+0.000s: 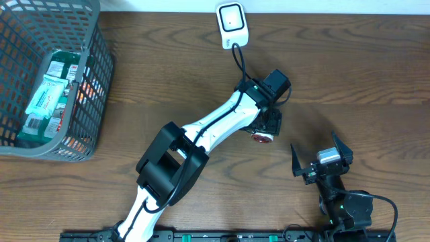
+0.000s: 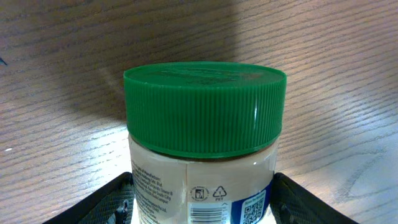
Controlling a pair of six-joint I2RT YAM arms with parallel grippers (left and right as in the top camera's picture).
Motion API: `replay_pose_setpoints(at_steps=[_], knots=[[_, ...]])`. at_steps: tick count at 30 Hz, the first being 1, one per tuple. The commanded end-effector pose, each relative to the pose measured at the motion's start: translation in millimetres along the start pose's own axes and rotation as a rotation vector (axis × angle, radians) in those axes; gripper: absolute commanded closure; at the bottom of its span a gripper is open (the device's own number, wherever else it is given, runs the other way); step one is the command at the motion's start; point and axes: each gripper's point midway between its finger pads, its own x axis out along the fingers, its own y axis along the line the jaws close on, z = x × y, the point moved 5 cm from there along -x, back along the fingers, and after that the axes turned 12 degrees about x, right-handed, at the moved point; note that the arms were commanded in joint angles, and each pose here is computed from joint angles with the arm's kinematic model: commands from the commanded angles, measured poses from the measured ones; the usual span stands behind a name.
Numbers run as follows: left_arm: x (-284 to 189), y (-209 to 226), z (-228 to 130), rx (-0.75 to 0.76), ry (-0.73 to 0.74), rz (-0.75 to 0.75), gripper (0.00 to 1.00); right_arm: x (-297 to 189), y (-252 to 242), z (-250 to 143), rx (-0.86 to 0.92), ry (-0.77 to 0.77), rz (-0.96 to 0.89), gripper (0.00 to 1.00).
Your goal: Scan the item barcode
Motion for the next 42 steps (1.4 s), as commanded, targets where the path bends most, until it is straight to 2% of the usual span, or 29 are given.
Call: replay_pose_setpoints(at_steps=[1, 28, 32, 42], knots=[[6, 5, -4, -0.013, 0.012, 0.020, 0.31, 0, 2, -1, 0.012, 0.001, 0.010, 0.01], [14, -1, -5, 0.001, 0.012, 0.017, 0.30, 0, 2, -1, 0.012, 0.001, 0.010, 0.01], [18, 2, -7, 0.010, 0.007, 0.062, 0.30, 0, 2, -1, 0.012, 0.001, 0.010, 0.01], [23, 0, -9, 0.018, 0.015, 0.069, 0.30, 0, 2, -1, 0.012, 0.001, 0.010, 0.01]])
